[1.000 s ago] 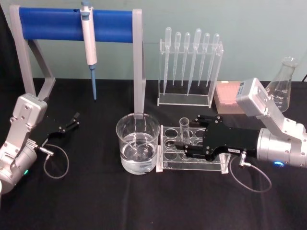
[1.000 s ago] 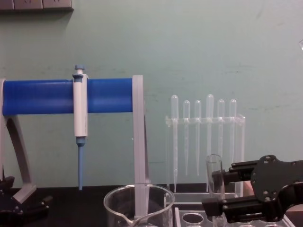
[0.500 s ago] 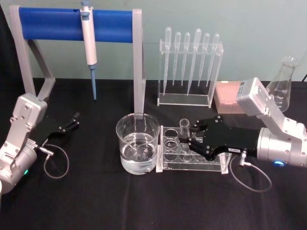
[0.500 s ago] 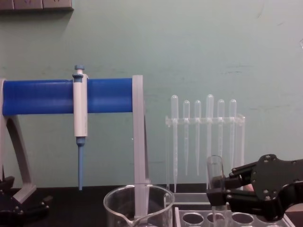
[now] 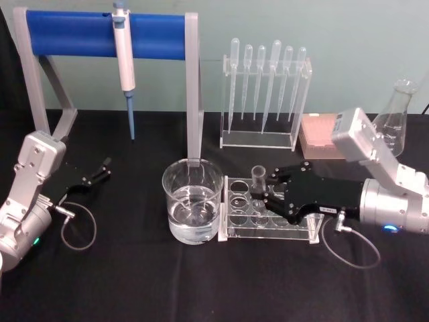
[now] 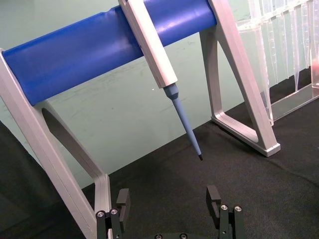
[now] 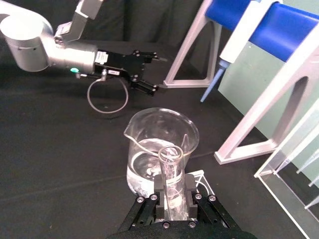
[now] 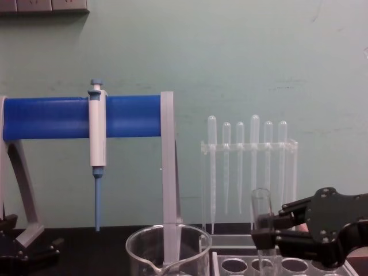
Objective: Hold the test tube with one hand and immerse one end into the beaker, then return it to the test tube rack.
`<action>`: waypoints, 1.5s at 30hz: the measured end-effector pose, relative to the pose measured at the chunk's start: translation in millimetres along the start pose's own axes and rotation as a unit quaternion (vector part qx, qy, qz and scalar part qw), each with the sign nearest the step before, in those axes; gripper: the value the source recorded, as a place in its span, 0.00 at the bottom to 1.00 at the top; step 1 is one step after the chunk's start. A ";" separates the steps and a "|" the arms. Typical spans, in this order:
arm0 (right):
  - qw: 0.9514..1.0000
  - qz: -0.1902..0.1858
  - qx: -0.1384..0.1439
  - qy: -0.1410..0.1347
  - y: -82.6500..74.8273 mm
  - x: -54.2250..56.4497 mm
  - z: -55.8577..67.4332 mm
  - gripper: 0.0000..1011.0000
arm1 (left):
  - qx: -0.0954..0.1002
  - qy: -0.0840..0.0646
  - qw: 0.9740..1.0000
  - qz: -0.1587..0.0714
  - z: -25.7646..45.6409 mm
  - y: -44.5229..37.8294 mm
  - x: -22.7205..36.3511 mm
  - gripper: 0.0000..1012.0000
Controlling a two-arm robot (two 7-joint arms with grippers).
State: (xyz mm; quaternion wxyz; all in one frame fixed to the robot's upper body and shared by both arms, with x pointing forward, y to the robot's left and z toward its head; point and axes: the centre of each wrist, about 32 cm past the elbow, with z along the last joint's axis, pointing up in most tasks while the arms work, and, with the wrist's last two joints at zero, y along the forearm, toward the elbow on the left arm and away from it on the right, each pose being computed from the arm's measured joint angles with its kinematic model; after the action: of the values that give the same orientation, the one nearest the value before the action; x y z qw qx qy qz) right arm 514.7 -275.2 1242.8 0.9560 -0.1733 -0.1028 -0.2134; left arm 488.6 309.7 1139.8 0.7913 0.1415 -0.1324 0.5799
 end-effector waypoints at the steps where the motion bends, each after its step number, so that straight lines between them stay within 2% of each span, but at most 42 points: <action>1: 1.000 -0.003 0.001 0.007 -1.5 1.6 -0.4 0.24 | 0.000 0.000 1.000 0.000 0.0 0.0 0.0 0.99; 10: 0.999 -0.019 0.012 0.039 -8.9 9.0 3.6 0.24 | 0.000 0.000 1.000 0.000 0.0 0.0 0.0 0.99; 14: 0.999 -0.022 0.017 0.041 -11.1 11.8 7.6 0.24 | 0.000 0.000 1.000 0.000 0.0 0.0 0.0 0.99; 26: 0.997 -0.024 0.029 0.063 -24.6 22.3 29.1 0.24 | 0.000 0.000 1.000 0.000 0.0 0.0 0.0 0.99; 32: 0.997 -0.024 0.037 0.064 -29.8 25.3 38.1 0.24 | 0.000 0.000 1.000 0.000 0.0 0.0 0.0 0.99; 45: 0.998 -0.026 0.044 0.047 -34.8 34.0 66.5 0.24 | 0.000 0.000 1.000 0.000 0.0 0.0 0.0 0.99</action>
State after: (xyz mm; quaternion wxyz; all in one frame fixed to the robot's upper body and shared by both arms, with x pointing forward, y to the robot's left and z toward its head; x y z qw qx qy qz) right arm 521.3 -292.4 1323.2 0.9606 -0.1179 -0.0714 -0.2413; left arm 488.6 309.6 1139.8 0.7913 0.1415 -0.1324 0.5799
